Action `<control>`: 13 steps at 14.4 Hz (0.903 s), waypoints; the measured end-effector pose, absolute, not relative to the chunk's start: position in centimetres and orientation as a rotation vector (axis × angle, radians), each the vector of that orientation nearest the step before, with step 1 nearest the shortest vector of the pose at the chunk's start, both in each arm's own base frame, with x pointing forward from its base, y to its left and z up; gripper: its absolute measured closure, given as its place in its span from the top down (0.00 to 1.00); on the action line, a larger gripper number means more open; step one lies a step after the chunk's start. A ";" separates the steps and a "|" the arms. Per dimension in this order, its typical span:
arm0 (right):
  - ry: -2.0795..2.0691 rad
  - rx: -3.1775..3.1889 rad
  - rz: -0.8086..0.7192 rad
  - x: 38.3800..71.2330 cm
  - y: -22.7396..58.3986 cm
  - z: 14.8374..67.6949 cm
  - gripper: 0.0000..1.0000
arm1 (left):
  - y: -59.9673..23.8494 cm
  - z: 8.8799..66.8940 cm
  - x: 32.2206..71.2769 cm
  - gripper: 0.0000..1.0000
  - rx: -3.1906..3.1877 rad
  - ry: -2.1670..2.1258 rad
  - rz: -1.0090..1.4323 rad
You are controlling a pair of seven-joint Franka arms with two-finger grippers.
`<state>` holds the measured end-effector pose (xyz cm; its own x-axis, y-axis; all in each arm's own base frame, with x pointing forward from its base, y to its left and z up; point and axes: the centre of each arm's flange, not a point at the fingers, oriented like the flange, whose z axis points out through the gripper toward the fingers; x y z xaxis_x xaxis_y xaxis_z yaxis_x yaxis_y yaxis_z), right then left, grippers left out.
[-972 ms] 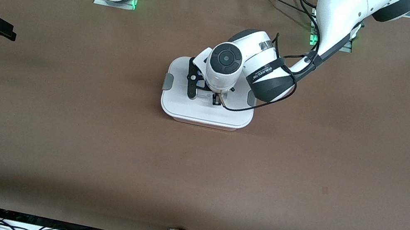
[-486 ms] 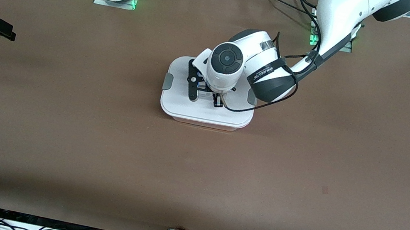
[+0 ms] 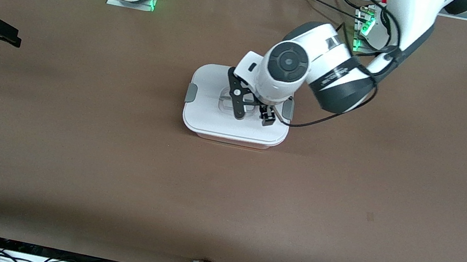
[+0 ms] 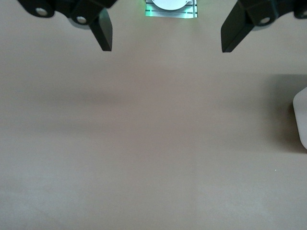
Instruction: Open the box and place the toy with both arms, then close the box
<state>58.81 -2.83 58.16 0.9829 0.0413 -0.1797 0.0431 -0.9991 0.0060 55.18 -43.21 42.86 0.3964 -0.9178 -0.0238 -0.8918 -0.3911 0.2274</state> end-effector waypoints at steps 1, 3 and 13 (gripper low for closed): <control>0.068 3.118 -0.281 58.8 -2.8 58.2 1.00 | -42.1 44.4 55.4 1.00 2.523 -1.568 -0.217; 0.068 3.118 -0.279 58.8 -2.8 58.2 1.00 | -39.7 47.6 55.6 1.00 2.638 -1.445 -0.224; 0.068 3.119 -0.261 59.0 -2.8 58.4 1.00 | -15.1 56.7 62.8 1.00 3.150 -0.536 -0.141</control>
